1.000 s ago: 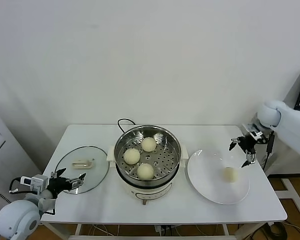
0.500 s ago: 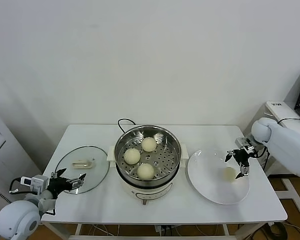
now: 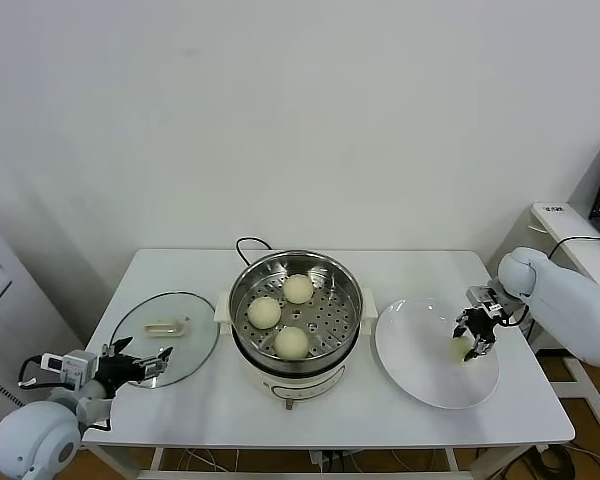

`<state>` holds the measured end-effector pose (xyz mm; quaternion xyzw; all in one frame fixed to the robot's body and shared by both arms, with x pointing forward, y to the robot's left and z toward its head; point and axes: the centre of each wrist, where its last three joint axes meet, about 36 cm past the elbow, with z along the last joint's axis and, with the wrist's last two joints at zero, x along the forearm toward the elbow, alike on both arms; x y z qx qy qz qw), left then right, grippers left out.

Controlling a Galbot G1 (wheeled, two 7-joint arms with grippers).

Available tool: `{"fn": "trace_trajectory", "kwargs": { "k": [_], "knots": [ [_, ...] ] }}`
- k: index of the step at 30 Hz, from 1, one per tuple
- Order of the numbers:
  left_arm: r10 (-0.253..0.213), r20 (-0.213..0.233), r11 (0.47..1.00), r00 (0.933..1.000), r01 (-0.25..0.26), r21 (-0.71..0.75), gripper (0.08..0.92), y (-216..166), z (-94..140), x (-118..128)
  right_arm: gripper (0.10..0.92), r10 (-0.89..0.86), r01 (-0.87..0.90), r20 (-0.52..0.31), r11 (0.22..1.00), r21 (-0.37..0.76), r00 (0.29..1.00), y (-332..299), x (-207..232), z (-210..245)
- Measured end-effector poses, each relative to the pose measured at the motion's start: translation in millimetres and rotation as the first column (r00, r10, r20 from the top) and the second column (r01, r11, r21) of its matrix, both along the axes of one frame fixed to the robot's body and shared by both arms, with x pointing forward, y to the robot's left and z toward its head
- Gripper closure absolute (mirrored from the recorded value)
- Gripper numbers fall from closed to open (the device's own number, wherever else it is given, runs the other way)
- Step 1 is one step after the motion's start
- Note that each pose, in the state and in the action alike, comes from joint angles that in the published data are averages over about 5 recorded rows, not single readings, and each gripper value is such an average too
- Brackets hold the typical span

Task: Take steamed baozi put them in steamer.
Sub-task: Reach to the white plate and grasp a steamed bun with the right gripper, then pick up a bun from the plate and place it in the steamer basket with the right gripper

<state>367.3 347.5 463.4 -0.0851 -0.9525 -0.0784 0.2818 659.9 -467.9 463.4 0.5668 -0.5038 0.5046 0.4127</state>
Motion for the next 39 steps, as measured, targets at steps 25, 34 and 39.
{"fn": "trace_trajectory", "kwargs": {
  "k": [25, 34, 39],
  "knots": [
    [-0.012, 0.002, 1.000, 0.9999, 0.012, 0.007, 0.177, -4, 4, 0, 0.547, -0.081, 0.072, 0.053, 0.984, 0.163, 0.995, 128, 17, 193],
    [-0.014, 0.003, 1.000, 0.9999, 0.014, 0.007, 0.177, -4, 4, -1, 0.547, -0.109, 0.105, 0.010, 0.972, 0.208, 0.994, 207, 16, 219],
    [-0.013, 0.003, 1.000, 0.9999, 0.013, 0.006, 0.177, -4, 3, -1, 0.547, -0.116, 0.112, 0.006, 0.973, 0.203, 0.993, 245, 15, 219]
  ]
}}
